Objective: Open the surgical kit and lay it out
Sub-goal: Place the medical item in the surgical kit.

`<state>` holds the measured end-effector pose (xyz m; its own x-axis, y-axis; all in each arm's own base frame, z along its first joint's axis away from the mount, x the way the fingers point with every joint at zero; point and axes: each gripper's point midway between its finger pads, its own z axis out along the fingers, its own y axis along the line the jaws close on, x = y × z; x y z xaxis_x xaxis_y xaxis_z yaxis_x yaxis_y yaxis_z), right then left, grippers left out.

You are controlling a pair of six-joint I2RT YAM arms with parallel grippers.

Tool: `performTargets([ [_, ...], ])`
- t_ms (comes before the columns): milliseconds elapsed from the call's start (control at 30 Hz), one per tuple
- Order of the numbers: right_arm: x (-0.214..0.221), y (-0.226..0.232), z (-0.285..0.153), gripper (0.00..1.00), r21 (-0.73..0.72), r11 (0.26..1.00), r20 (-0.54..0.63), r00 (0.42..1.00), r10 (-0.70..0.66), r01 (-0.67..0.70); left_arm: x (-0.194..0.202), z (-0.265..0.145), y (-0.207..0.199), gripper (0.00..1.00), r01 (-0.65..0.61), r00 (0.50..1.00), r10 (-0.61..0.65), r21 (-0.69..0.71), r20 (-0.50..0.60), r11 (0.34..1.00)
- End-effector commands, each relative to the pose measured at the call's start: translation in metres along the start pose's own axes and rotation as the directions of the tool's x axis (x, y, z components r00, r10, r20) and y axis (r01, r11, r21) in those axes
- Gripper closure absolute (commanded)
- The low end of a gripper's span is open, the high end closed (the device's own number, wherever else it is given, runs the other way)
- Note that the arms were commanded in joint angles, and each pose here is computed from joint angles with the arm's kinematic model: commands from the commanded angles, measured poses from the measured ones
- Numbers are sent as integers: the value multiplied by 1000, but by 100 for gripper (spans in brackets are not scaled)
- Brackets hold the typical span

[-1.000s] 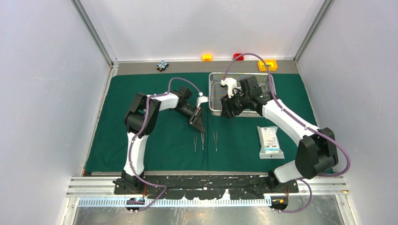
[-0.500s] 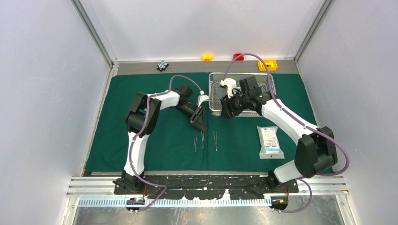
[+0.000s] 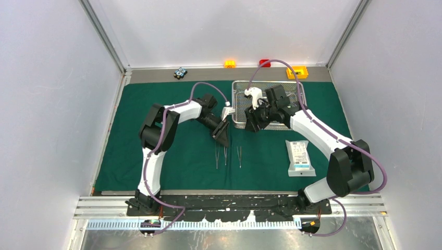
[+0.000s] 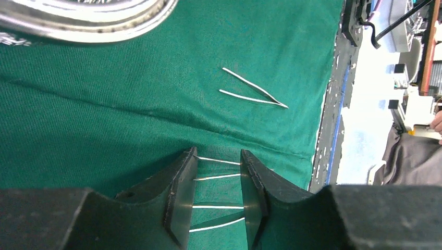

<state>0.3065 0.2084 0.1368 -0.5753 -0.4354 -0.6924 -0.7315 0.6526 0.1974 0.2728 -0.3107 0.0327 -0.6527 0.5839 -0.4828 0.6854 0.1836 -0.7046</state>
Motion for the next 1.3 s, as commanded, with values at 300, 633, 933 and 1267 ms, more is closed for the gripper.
performTargets([
  [300, -9, -2, 1, 47, -4, 1000, 28, 999, -21, 21, 14, 1, -1, 61, -75, 995, 70, -79, -73, 994],
  [633, -8, -2, 1, 47, -6, 1000, 26, 999, -22, 22, 14, -1, -2, 60, -97, 993, 88, -114, -84, 989],
  [933, -7, -3, 3, 47, -7, 1000, 19, 1000, -18, 19, 19, 2, -6, 60, -114, 989, 102, -119, -103, 986],
  [1267, -6, -3, 2, 47, -8, 1000, 19, 1000, -19, 19, 20, 2, -5, 58, -97, 991, 82, -136, -107, 986],
])
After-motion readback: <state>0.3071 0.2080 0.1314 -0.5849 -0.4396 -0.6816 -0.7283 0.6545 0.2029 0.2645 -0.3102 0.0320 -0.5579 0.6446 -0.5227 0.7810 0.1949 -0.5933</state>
